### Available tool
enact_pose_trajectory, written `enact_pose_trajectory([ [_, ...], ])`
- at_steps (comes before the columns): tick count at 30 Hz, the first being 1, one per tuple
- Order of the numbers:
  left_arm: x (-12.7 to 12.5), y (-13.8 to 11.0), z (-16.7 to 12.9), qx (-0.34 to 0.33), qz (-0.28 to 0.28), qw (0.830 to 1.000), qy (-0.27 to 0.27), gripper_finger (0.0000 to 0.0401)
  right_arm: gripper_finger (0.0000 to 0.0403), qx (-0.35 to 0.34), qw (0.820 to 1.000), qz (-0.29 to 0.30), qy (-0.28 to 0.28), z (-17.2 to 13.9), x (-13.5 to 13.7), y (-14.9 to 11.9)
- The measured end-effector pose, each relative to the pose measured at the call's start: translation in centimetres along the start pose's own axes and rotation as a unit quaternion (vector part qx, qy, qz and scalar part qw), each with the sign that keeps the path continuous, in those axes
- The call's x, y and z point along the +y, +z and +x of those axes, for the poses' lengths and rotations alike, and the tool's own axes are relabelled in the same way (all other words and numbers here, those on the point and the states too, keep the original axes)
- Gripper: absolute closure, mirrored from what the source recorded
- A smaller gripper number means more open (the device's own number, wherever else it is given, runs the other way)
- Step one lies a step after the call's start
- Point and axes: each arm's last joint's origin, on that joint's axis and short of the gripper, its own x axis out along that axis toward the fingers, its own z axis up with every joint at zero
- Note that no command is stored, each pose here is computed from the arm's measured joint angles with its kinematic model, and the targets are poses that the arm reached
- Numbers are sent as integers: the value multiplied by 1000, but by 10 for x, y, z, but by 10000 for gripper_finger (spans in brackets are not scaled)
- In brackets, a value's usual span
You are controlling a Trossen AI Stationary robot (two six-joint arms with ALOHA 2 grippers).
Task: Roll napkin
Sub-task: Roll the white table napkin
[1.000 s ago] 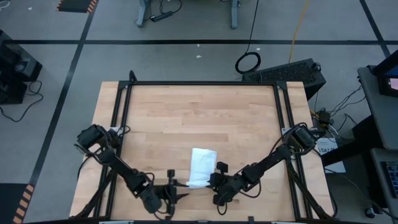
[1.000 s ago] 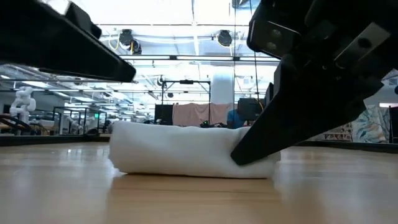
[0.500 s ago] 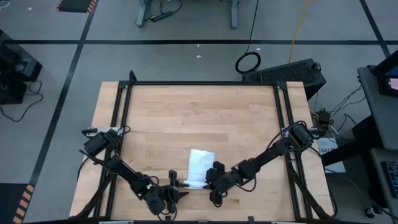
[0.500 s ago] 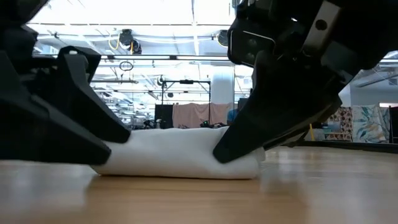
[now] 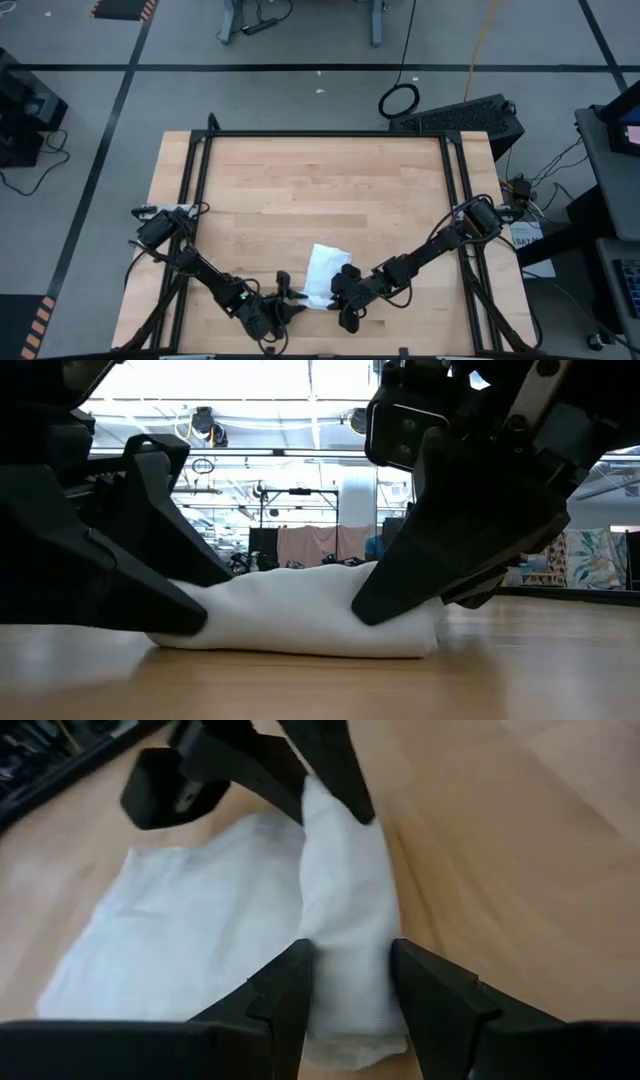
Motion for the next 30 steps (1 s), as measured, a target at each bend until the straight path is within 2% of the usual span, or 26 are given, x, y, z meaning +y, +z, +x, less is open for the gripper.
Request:
enact_pose_trajectory([
  [6, 6, -2, 6, 12, -31, 999, -17, 264, 357, -1, 999, -35, 2, 0, 0, 0],
  [10, 10, -2, 10, 17, -40, 998, -34, 327, 348, -1, 997, -83, 2, 0, 0, 1],
  [13, 13, 1, 9, 19, -46, 998, -45, 379, 324, -3, 994, -113, 3, -2, 2, 1],
  [18, 18, 5, 3, 32, -81, 994, -64, 367, 255, 13, 989, -144, -9, -20, 7, 7],
  [23, 20, 8, -5, 61, -142, 983, -97, 375, 200, 19, 992, -119, -35, -42, 11, 14],
  [27, 17, 12, -6, 49, -160, 978, -123, 375, 193, -67, 986, -101, -116, -40, 7, 21],
  [30, 17, 13, -6, 48, -161, 977, -130, 372, 220, -83, 982, -78, -150, -30, -2, 20],
])
